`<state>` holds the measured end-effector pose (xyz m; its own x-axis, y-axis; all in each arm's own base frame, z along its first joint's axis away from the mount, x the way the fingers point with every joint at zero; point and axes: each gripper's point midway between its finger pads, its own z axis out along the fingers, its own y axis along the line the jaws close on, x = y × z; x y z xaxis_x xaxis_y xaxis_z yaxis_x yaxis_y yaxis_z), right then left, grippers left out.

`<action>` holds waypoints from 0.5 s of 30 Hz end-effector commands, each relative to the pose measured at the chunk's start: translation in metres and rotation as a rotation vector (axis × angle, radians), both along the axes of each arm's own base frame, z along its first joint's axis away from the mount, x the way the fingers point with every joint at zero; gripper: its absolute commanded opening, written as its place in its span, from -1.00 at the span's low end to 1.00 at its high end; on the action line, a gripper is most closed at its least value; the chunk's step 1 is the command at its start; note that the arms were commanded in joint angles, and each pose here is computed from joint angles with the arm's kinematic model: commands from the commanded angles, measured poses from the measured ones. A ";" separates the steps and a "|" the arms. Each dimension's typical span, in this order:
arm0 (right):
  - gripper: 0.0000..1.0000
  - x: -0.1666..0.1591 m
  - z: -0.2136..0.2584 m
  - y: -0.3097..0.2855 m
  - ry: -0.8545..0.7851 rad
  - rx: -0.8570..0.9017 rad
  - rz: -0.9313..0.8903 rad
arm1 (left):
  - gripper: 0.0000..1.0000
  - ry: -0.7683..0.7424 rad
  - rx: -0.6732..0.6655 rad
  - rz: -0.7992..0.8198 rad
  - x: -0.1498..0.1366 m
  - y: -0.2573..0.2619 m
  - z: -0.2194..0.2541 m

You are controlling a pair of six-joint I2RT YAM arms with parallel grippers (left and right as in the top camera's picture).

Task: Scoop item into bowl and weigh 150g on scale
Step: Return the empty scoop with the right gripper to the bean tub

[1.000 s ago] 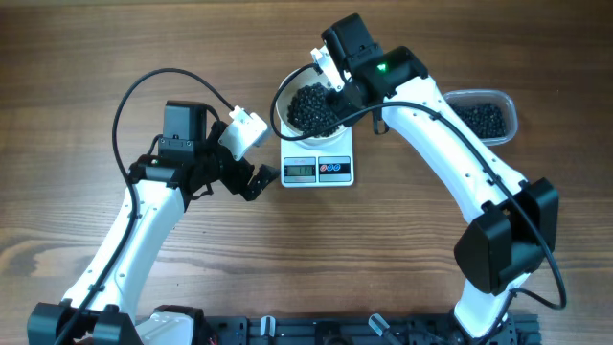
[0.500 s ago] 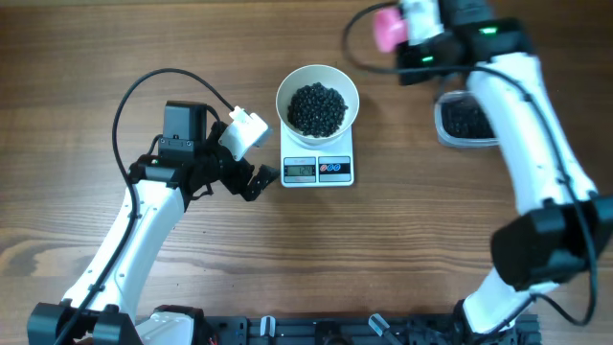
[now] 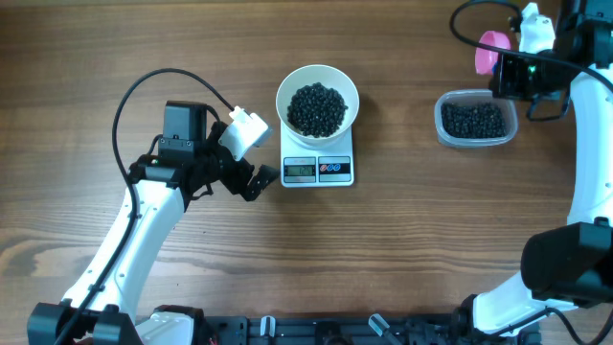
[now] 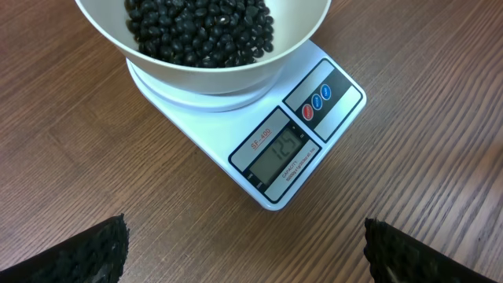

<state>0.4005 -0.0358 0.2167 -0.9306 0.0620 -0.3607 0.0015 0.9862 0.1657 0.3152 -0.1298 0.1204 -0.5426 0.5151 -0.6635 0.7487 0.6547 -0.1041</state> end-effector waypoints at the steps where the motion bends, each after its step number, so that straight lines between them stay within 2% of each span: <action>1: -0.91 -0.010 -0.031 -0.009 0.107 -0.056 0.003 | 1.00 0.004 -0.007 -0.007 -0.002 -0.001 -0.001; 5: -0.92 -0.017 -0.055 -0.008 0.184 -0.042 0.005 | 1.00 0.004 -0.007 -0.007 -0.002 -0.001 -0.001; 15: -0.91 -0.018 -0.058 -0.018 0.196 -0.102 0.015 | 1.00 0.004 -0.007 -0.006 -0.002 -0.001 -0.001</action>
<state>0.3831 -0.0491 0.1644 -0.9802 0.0460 -0.1926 0.0281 0.9951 0.0946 0.3152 -0.1298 0.1204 -0.5426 0.5151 -0.6635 0.7487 0.6547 -0.1041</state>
